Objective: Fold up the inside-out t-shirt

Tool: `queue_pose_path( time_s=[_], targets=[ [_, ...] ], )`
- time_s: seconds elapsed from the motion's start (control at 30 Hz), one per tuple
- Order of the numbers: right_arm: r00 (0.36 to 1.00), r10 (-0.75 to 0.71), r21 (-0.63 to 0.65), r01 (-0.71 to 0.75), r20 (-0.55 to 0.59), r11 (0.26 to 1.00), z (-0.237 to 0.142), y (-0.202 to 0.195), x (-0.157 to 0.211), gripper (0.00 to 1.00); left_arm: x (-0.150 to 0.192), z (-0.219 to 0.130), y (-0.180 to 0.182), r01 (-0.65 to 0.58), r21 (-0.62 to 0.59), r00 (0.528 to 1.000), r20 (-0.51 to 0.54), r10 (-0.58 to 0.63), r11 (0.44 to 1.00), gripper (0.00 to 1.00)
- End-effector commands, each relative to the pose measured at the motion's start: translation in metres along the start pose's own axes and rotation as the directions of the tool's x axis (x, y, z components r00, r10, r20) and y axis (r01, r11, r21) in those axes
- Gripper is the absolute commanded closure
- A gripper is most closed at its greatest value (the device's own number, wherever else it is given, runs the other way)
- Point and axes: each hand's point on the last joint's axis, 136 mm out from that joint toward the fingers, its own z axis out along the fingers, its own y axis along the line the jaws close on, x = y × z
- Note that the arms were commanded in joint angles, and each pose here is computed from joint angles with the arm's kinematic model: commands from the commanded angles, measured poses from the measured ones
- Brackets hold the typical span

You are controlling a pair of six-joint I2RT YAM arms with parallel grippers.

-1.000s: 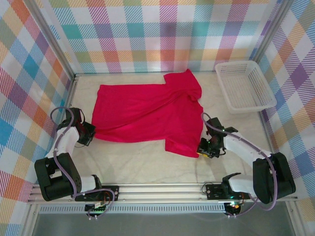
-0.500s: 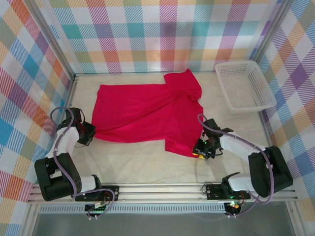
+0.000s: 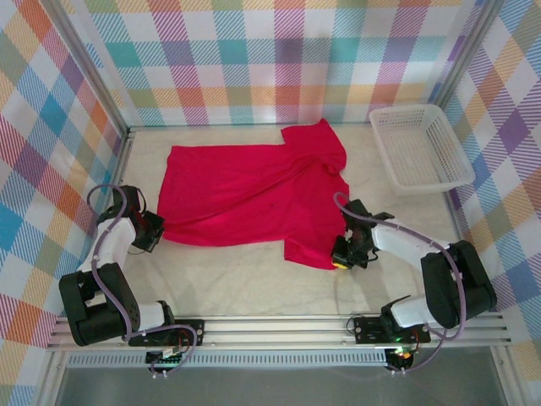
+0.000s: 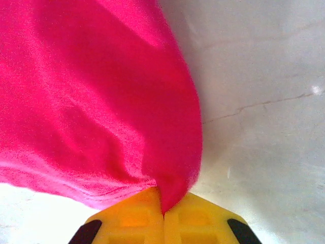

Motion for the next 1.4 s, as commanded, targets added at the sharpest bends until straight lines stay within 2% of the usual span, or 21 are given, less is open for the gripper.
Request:
queue_pose_path(
  time_s=[0.0, 0.17, 0.3, 0.4, 0.53, 0.63, 0.73, 0.83, 0.93, 1.07, 1.13, 1.2, 1.27, 1.37],
  targets=[
    [0.977, -0.119, 0.032, 0.115, 0.177, 0.993, -0.052, 0.021, -0.036, 1.0, -0.007, -0.024, -0.015, -0.03, 0.032, 0.999, 0.022, 0.03, 0.999, 1.0],
    [0.882, -0.201, 0.03, 0.208, 0.426, 0.978, -0.128, 0.05, -0.073, 1.0, -0.015, -0.056, -0.035, -0.038, 0.099, 0.998, 0.061, 0.032, 0.994, 1.0],
    [0.821, -0.202, 0.0, 0.239, 0.534, 0.971, -0.169, 0.067, -0.091, 1.0, -0.02, -0.08, -0.05, -0.045, 0.158, 0.995, 0.092, 0.031, 0.986, 1.0],
    [0.763, -0.209, 0.004, 0.262, 0.612, 0.965, -0.214, 0.08, -0.105, 1.0, -0.025, -0.104, -0.066, -0.06, 0.207, 0.993, 0.115, 0.037, 0.976, 1.0],
    [0.62, -0.202, -0.009, 0.32, 0.758, 0.947, -0.303, 0.103, -0.113, 1.0, -0.036, -0.16, -0.101, -0.111, 0.328, 0.982, 0.184, 0.051, 0.938, 1.0],
    [0.472, -0.164, -0.032, 0.38, 0.866, 0.924, -0.378, 0.116, -0.102, 1.0, -0.041, -0.224, -0.135, -0.189, 0.466, 0.962, 0.266, 0.067, 0.864, 1.0],
    [0.311, -0.091, -0.062, 0.451, 0.946, 0.89, -0.448, 0.122, -0.077, 1.0, -0.042, -0.299, -0.157, -0.281, 0.568, 0.92, 0.388, 0.05, 0.774, 1.0],
    [0.174, -0.035, -0.058, 0.503, 0.984, 0.863, -0.506, 0.117, -0.047, 1.0, -0.04, -0.378, -0.156, -0.368, 0.616, 0.844, 0.535, -0.027, 0.697, 1.0],
    [0.077, -0.025, -0.02, 0.525, 0.997, 0.851, -0.548, 0.109, -0.021, 1.0, -0.032, -0.446, -0.146, -0.456, 0.616, 0.747, 0.657, -0.099, 0.642, 1.0],
    [-0.01, -0.003, 0.008, 0.54, 1.0, 0.842, -0.583, 0.102, 0.0, 1.0, -0.021, -0.507, -0.138, -0.549, 0.591, 0.65, 0.747, -0.144, 0.591, 1.0],
    [-0.031, -0.001, 0.018, 0.545, 1.0, 0.838, -0.589, 0.103, 0.002, 1.0, -0.018, -0.525, -0.139, -0.58, 0.583, 0.62, 0.769, -0.156, 0.57, 1.0],
    [-0.041, -0.011, 0.031, 0.531, 0.999, 0.847, -0.591, 0.105, -0.004, 1.0, -0.02, -0.529, -0.144, -0.592, 0.579, 0.611, 0.776, -0.157, 0.561, 1.0],
    [-0.046, -0.037, 0.056, 0.503, 0.998, 0.862, -0.591, 0.109, -0.017, 1.0, -0.028, -0.52, -0.155, -0.587, 0.584, 0.63, 0.764, -0.136, 0.561, 1.0],
    [-0.011, -0.118, 0.111, 0.441, 0.993, 0.891, -0.575, 0.121, -0.055, 1.0, -0.044, -0.478, -0.182, -0.545, 0.614, 0.712, 0.698, -0.071, 0.571, 1.0]
  ],
)
